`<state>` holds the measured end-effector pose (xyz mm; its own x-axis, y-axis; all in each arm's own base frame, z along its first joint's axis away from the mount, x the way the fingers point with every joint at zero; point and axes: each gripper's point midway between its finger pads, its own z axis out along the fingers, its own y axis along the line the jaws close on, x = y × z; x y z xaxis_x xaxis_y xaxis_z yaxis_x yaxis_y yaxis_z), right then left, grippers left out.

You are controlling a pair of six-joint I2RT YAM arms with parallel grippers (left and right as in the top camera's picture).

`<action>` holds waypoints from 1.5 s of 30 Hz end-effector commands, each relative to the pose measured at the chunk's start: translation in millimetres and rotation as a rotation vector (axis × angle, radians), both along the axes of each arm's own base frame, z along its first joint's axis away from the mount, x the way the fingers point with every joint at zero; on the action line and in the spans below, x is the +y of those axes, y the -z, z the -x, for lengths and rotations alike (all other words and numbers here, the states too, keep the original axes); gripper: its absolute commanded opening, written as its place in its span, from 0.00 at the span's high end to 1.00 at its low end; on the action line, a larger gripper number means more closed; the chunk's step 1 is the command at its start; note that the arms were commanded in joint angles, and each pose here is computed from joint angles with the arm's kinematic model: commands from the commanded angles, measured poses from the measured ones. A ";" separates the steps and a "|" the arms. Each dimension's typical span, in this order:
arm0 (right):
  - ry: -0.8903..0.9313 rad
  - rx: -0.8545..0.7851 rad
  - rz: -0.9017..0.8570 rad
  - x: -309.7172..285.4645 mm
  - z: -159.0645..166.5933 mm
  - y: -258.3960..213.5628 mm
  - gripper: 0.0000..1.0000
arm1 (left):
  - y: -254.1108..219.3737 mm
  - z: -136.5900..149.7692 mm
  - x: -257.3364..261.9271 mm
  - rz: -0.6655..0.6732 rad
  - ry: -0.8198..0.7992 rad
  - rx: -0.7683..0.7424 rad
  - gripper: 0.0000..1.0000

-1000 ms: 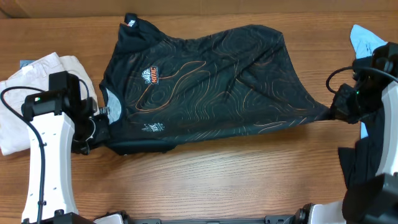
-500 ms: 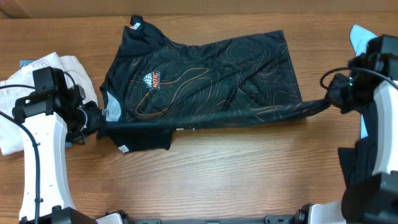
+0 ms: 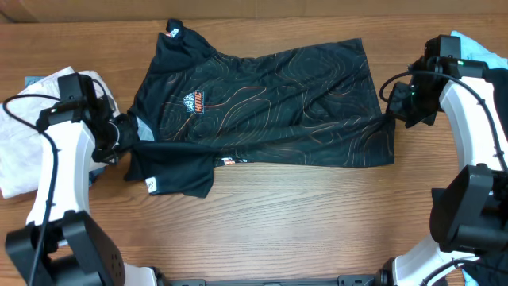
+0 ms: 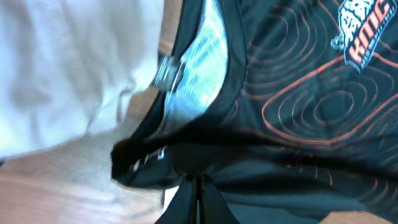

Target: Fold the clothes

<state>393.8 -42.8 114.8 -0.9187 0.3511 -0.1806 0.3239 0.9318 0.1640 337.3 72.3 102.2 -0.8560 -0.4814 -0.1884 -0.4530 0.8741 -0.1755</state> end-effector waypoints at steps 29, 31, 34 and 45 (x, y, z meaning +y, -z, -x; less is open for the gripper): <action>-0.099 -0.152 -0.010 19.9 -69.9 44.5 0.96 | 20.0 -47.0 -6.1 -0.050 0.019 -0.095 0.96; -0.099 -0.155 -0.010 19.9 -70.7 44.2 0.96 | 17.5 -53.8 -4.6 -0.057 0.019 -0.124 0.96; -0.099 -0.156 -0.010 19.9 -71.0 44.1 0.96 | 14.2 -62.2 -4.3 -0.062 0.015 -0.160 0.96; -0.099 -0.162 -0.009 19.8 -72.3 43.6 0.71 | 17.7 -53.8 -7.4 -0.047 0.019 -0.123 0.52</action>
